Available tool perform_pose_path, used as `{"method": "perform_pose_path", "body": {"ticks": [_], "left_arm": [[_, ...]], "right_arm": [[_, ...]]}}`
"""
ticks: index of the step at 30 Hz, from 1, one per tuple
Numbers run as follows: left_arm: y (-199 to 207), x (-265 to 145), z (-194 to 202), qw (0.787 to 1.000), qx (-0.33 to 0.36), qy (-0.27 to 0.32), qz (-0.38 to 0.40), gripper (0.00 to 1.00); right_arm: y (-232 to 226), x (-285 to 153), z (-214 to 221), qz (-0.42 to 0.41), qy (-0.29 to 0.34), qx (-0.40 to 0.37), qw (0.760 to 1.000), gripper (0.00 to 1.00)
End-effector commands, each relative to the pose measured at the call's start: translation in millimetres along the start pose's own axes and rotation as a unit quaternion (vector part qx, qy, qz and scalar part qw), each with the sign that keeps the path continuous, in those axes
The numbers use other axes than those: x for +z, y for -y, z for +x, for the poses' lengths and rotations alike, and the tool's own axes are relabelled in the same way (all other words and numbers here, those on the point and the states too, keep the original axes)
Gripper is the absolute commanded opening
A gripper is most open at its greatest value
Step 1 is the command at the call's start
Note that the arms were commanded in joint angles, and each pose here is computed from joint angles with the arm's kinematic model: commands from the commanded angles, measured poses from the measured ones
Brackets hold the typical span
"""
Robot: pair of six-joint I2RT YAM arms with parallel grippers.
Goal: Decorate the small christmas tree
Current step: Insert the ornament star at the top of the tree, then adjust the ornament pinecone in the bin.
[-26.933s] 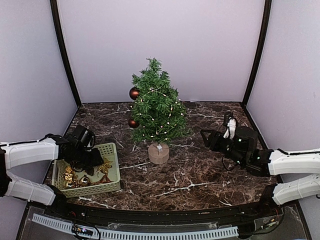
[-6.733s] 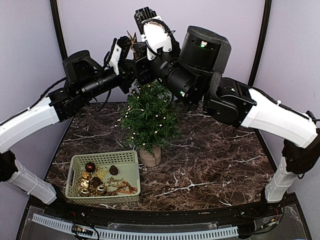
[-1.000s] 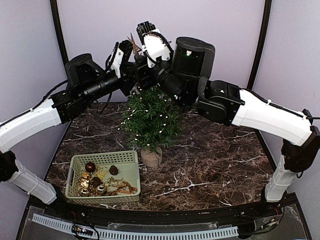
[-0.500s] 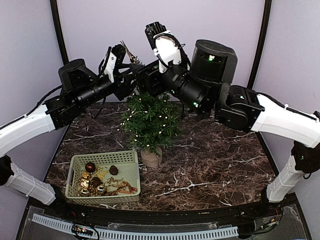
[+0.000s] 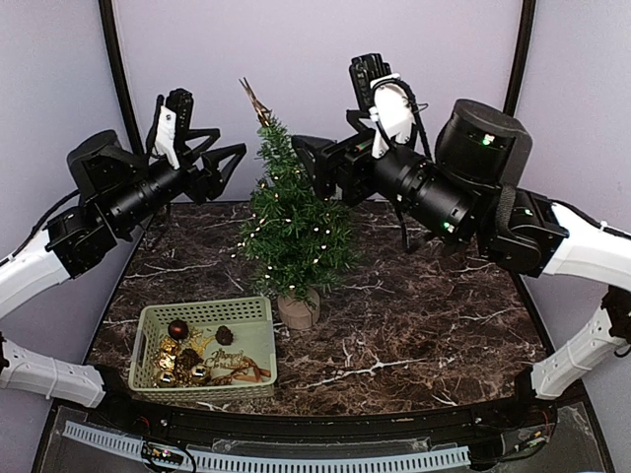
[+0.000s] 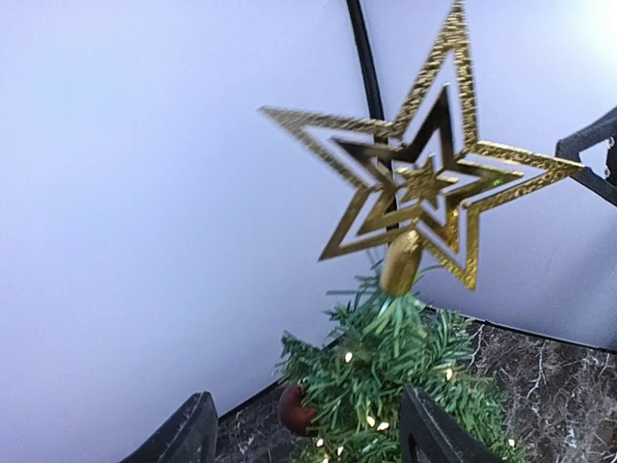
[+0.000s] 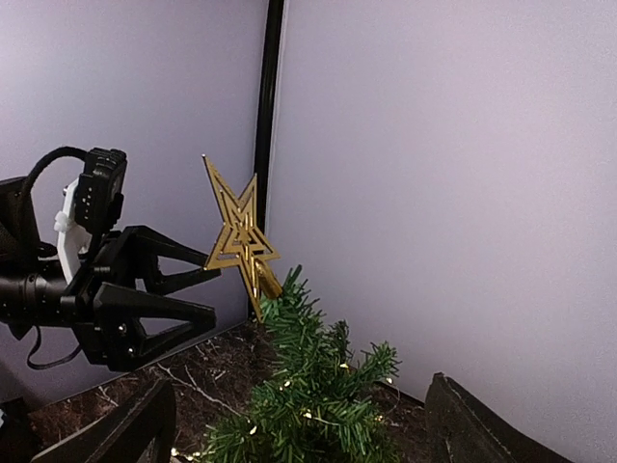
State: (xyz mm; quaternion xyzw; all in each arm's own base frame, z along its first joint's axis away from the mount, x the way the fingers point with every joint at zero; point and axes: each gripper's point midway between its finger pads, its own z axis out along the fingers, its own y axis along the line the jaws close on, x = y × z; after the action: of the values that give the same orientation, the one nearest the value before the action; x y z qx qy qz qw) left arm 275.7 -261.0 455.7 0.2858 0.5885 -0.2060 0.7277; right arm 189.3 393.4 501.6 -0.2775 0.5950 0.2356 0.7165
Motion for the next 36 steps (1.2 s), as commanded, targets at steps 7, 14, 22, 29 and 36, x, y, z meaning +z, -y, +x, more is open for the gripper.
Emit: {"method": "perform_pose_path", "body": {"ticks": [7, 14, 22, 29, 36], "left_arm": [[-16, -84, 123, 0.94, -0.234, -0.216, -0.118, 0.69], [3, -149, 220, 0.853, -0.333, -0.364, -0.172, 0.68], [25, -211, 297, 0.729, -0.389, -0.507, -0.245, 0.7], [31, -221, 327, 0.695, -0.407, -0.531, -0.263, 0.72], [34, -216, 352, 0.693, -0.393, -0.547, -0.256, 0.72]], "right_arm": [[66, -21, 76, 0.071, -0.057, 0.104, 0.99, 0.89], [122, -50, 122, 0.124, -0.072, 0.158, 0.977, 0.9], [180, -76, 160, 0.188, -0.071, 0.198, 0.959, 0.91], [200, -83, 185, 0.203, -0.082, 0.204, 0.954, 0.91], [207, -91, 195, 0.207, -0.089, 0.205, 0.953, 0.91]]}}
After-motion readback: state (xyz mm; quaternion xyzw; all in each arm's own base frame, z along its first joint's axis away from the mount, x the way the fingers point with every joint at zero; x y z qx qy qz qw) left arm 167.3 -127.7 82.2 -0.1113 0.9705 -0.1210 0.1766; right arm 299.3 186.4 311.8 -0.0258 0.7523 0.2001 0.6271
